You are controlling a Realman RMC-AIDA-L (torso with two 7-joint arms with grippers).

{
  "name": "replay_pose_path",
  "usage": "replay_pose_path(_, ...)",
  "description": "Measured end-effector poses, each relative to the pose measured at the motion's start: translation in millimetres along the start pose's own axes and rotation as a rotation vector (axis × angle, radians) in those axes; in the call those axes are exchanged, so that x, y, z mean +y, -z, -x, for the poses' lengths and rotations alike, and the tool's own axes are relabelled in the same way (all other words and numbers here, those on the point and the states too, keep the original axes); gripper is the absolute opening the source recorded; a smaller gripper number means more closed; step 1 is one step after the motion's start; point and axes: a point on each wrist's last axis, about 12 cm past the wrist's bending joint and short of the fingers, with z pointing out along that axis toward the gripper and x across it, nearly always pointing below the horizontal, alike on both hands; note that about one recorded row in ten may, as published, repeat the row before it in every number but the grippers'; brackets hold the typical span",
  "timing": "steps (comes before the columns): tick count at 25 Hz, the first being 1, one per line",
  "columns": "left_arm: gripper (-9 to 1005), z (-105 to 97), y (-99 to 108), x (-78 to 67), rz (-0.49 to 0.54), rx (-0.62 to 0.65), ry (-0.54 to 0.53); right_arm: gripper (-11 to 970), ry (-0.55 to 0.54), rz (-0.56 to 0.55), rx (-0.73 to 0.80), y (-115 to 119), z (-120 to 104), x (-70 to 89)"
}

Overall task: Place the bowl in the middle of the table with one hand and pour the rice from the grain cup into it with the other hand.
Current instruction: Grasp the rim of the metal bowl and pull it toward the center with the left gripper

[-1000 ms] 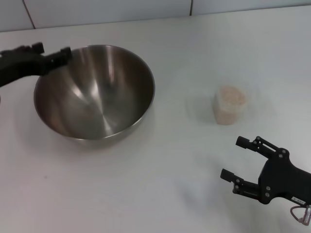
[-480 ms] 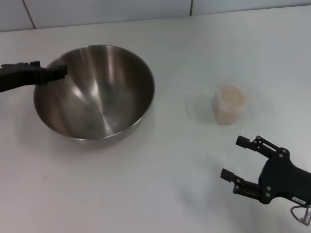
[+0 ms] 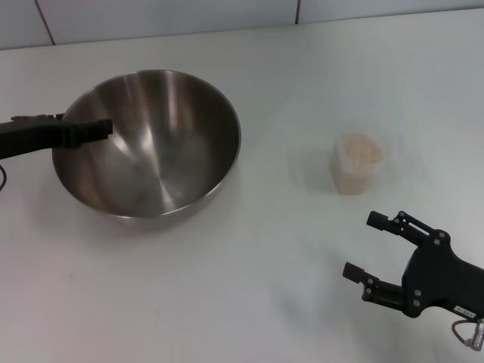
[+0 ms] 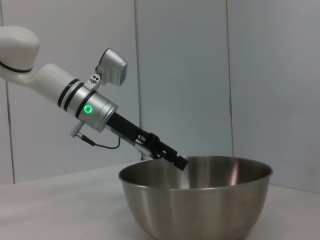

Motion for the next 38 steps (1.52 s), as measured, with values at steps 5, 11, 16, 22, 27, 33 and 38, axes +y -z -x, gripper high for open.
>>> replay_pose_path(5, 749, -0.9, -4.1, 1.1, -0.005, 0.043, -0.003, 832, 0.0, 0.0, 0.0, 0.0, 0.0, 0.0)
replay_pose_path(11, 674, 3.0, -8.2, -2.3, -0.024, 0.09, -0.032, 832, -0.001, -0.001, 0.001, 0.4, -0.2, 0.3)
replay_pose_path(16, 361, 7.7, -8.0, -1.9, -0.025, 0.085, -0.03, 832, -0.002, -0.003, 0.002, 1.0, -0.5, 0.7)
replay_pose_path(22, 198, 10.3, -7.1, -2.0, -0.035, 0.091, -0.025, 832, -0.002, -0.002, 0.001, 0.7, -0.4, 0.5)
replay_pose_path(27, 83, 12.2, -6.5, -1.9, -0.039, 0.097, -0.024, 832, 0.0, 0.0, 0.0, 0.0, 0.0, 0.0)
replay_pose_path(33, 49, 28.5, -7.7, -1.5, -0.079, 0.128, -0.01, 832, 0.0, 0.0, 0.0, 0.0, 0.0, 0.0)
replay_pose_path(38, 37, 40.8, -18.4, -10.3, -0.102, 0.207, -0.033, 831, -0.001, 0.0, 0.003, -0.4, -0.6, 0.3)
